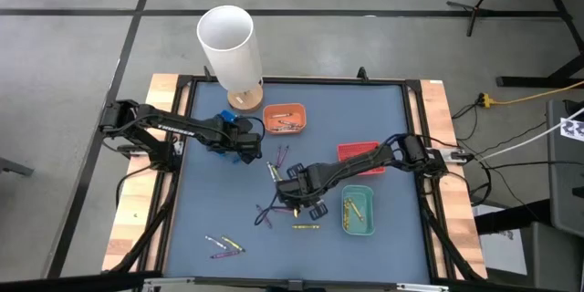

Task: Sort crayons
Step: Put the violet crayon into the red bin

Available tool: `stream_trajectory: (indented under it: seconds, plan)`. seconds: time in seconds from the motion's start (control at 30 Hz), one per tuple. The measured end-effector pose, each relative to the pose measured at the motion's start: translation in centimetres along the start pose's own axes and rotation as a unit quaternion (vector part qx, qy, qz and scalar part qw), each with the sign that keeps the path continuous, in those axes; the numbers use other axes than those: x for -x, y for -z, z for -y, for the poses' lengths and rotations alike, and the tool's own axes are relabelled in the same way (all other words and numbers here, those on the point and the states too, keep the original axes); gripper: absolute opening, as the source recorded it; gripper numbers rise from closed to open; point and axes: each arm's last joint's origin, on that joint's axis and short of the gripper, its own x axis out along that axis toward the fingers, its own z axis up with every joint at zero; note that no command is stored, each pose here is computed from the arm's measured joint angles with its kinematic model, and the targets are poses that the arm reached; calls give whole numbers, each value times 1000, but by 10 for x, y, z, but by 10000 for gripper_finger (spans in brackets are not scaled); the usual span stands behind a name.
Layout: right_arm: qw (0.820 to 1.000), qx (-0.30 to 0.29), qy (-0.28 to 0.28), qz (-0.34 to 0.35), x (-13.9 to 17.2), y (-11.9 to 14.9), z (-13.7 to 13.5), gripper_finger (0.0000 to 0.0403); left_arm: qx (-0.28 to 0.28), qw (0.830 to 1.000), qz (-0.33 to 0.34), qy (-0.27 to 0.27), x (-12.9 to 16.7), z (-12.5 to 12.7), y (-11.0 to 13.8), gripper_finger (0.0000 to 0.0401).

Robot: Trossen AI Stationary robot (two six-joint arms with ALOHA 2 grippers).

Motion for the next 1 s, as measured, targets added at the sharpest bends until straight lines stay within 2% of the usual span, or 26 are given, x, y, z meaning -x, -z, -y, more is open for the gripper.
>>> stream_trajectory:
  seconds: [0.33, 1.0]
  plan:
    - [1000, 14, -9, -6, 0, -2, -13, 113, 0, 1000, 0, 0, 0, 0, 0, 88]
    - [1000, -4, -4, 14, 0, -5, -7, 113, 0, 1000, 0, 0, 0, 0, 0, 88]
